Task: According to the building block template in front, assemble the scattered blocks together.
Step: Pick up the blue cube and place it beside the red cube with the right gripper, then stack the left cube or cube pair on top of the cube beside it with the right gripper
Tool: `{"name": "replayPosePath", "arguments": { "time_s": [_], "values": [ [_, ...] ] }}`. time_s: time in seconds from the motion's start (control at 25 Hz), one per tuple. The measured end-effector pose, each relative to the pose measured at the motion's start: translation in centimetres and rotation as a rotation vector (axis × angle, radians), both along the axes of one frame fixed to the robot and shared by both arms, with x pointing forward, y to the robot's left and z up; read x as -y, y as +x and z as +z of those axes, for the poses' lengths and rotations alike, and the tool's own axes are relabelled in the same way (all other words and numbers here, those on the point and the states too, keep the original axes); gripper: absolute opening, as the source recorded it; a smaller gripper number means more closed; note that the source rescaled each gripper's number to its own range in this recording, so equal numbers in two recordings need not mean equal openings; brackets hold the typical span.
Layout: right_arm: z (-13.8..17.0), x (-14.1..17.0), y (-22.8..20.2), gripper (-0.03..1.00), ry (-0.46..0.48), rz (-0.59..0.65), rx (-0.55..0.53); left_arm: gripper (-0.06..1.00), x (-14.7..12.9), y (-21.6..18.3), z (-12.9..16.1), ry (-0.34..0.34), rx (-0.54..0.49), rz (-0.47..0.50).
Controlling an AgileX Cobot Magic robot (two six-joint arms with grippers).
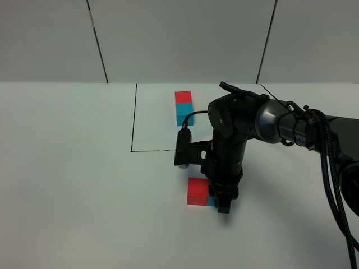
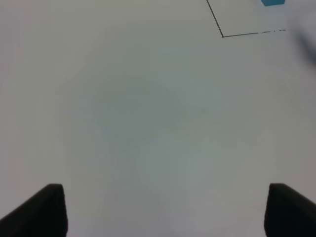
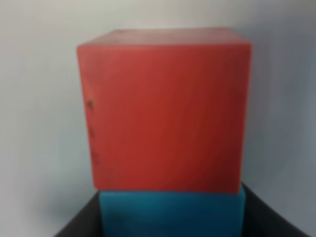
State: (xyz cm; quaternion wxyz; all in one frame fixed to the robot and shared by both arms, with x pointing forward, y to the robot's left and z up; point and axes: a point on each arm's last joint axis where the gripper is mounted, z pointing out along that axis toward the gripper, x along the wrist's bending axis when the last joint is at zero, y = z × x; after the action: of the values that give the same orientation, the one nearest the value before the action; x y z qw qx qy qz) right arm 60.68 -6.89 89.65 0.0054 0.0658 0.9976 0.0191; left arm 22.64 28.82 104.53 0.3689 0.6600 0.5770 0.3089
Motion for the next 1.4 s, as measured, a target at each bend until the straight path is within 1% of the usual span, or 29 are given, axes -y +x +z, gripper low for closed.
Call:
{"name": "replayPosePath", "arguments": {
  "time_s": [0.04,0.08,0.12,0.16,0.2,0.24,0.28,0.32,0.4,0.48,0.56,0.64,0.72,0.76,0.8,0.88,0.92,1.04,1.12,1.2,1.28,1.4],
  "values": [
    [0.1,-0.1,0.0,0.12,0.009,-0.009,0.008,0.70,0.0,0.0,0.0,0.000,0.000,0.000],
    [0.4,-0.1,0.1,0.22,0.016,-0.022,0.017,0.70,0.0,0.0,0.0,0.000,0.000,0.000],
    [0.9,-0.1,0.0,0.36,0.022,-0.037,0.025,0.70,0.0,0.0,0.0,0.000,0.000,0.000],
    [1.7,-0.1,0.0,0.53,0.031,-0.057,0.038,0.70,0.0,0.0,0.0,0.000,0.000,0.000],
    [2.8,0.0,-0.2,0.71,0.041,-0.072,0.053,0.70,0.0,0.0,0.0,0.000,0.000,0.000],
    [4.1,0.1,-0.3,0.85,0.052,-0.092,0.069,0.70,0.0,0.0,0.0,0.000,0.000,0.000],
    [5.2,0.3,-0.6,0.97,0.057,-0.114,0.077,0.70,0.0,0.0,0.0,0.000,0.000,0.000],
    [6.7,0.5,-0.9,1.00,0.064,-0.140,0.087,0.70,0.0,0.0,0.0,0.000,0.000,0.000],
    [9.5,1.2,-1.6,1.00,0.079,-0.209,0.101,0.70,0.0,0.0,0.0,0.000,0.000,0.000],
    [12.6,2.7,-2.1,1.00,0.114,-0.321,0.129,0.70,0.0,0.0,0.0,0.000,0.000,0.000],
    [15.3,4.6,-2.3,1.00,0.171,-0.502,0.176,0.70,0.0,0.0,0.0,0.000,0.000,0.000],
    [17.8,6.9,-2.6,1.00,0.249,-0.703,0.259,0.70,0.0,0.0,0.0,0.000,0.000,0.000],
    [19.2,9.1,-3.2,1.00,0.321,-0.890,0.353,0.70,0.0,0.0,0.0,0.000,0.000,0.000],
    [19.8,10.2,-3.8,1.00,0.350,-0.964,0.406,0.70,0.0,0.0,0.0,0.000,0.000,0.000],
    [20.3,11.0,-4.6,1.00,0.378,-1.012,0.457,0.70,0.0,0.0,0.0,0.000,0.000,0.000],
    [20.2,12.6,-6.3,1.00,0.423,-1.103,0.547,0.70,0.0,0.0,0.0,0.000,0.000,0.000],
    [20.5,13.2,-7.3,1.00,0.454,-1.136,0.591,0.70,0.0,0.0,0.0,0.000,0.000,0.000],
    [19.8,14.8,-10.1,1.00,0.560,-1.267,0.658,0.70,0.0,0.0,0.0,0.000,0.000,0.000],
    [19.5,15.6,-11.4,1.00,0.596,-1.320,0.686,0.70,0.0,0.0,0.0,0.000,0.000,0.000],
    [19.2,16.2,-12.3,1.00,0.609,-1.348,0.704,0.70,0.0,0.0,0.0,0.000,0.000,0.000],
    [18.9,16.4,-12.6,1.00,0.599,-1.350,0.711,0.70,0.0,0.0,0.0,0.000,0.000,0.000],
    [18.9,16.4,-12.6,1.00,0.563,-1.287,0.729,0.70,0.0,0.0,0.0,0.000,0.000,0.000]
  ]
}}
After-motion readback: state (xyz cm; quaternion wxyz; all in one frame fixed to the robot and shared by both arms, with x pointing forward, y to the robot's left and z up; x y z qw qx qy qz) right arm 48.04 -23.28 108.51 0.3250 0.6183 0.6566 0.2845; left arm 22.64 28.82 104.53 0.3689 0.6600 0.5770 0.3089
